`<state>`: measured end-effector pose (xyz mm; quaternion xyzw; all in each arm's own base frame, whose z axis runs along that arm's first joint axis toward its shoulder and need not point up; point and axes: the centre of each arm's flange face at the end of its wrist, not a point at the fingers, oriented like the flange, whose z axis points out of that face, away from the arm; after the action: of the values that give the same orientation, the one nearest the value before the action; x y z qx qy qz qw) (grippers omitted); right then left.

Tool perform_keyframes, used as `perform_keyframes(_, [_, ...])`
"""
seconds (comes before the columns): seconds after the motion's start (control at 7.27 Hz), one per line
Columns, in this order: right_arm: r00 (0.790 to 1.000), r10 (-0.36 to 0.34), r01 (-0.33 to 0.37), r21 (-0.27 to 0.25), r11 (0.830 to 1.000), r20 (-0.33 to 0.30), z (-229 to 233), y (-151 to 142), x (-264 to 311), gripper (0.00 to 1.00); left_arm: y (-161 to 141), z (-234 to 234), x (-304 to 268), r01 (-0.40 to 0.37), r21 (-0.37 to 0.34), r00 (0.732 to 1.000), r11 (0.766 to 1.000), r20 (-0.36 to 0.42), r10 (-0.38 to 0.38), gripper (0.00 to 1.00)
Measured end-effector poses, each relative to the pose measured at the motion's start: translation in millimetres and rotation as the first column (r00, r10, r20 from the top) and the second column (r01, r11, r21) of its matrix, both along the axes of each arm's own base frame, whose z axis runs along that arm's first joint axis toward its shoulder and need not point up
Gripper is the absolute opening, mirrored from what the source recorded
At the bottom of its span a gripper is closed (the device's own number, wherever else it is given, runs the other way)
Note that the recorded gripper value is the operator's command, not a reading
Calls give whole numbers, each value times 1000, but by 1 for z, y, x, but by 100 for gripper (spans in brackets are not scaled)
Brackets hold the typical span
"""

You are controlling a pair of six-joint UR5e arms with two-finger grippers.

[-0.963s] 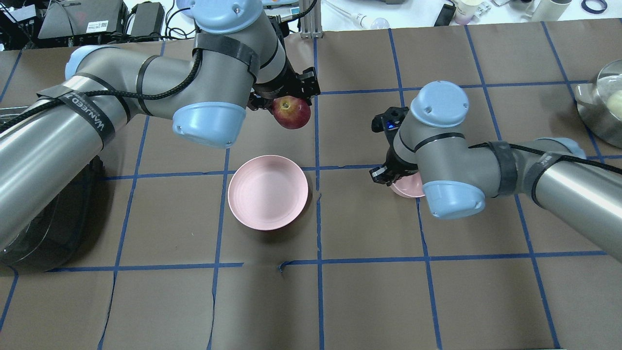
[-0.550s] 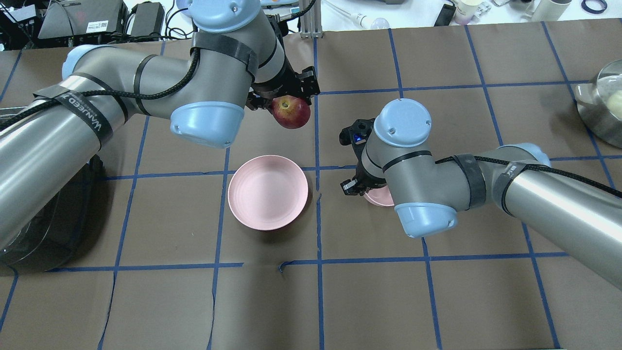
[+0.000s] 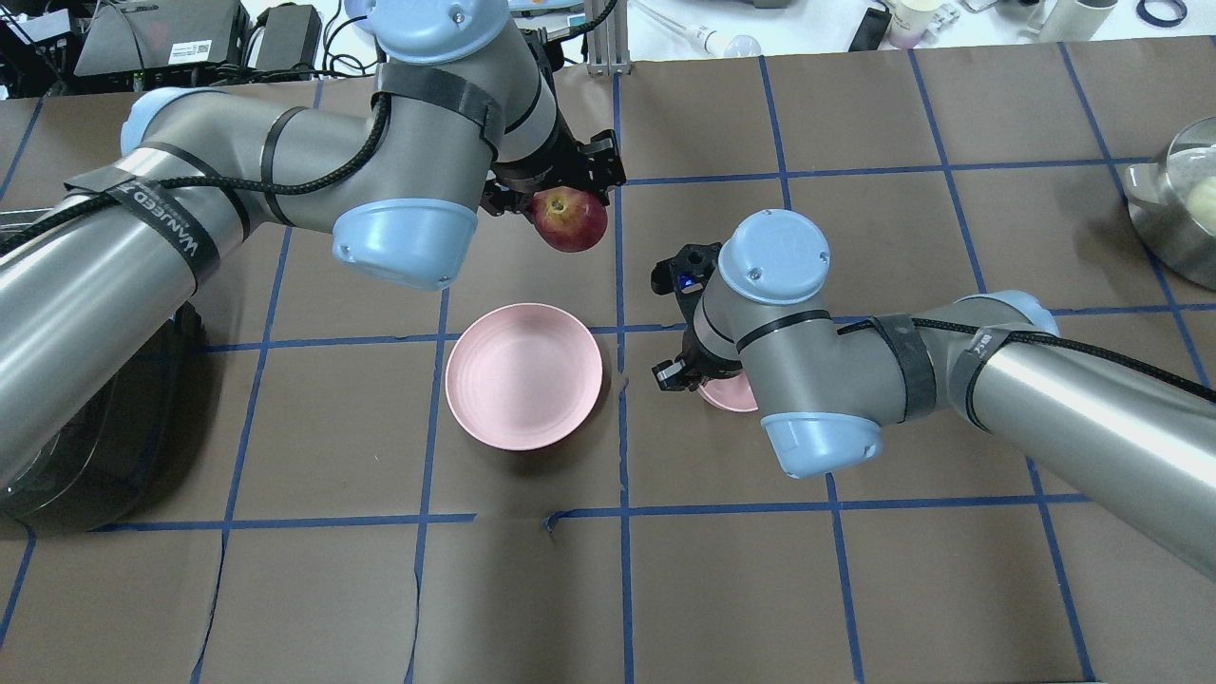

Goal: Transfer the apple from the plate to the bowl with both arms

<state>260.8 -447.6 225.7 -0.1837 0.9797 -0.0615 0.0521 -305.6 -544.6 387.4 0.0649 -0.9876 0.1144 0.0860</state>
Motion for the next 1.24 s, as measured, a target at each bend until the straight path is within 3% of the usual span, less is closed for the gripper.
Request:
perform_keyframes(0.28, [999, -45, 45, -50, 998, 5, 34, -29, -16, 100, 0, -1, 0, 0, 2, 1000, 1000, 0, 0, 0])
perform_keyframes(0.55, [992, -127, 126, -50, 991, -12, 84, -47, -58, 100, -1, -7, -4, -4, 14, 1000, 1000, -2, 4, 0])
perform_keyframes(0.83, [981, -187, 188, 1, 982, -59, 136, -48, -94, 100, 3, -19, -18, -44, 44, 999, 998, -9, 44, 0])
perform_keyframes(1.24, [972, -206, 219, 122, 968, -111, 236, -52, -106, 100, 32, -50, -64, -58, 100, 998, 993, -7, 59, 0])
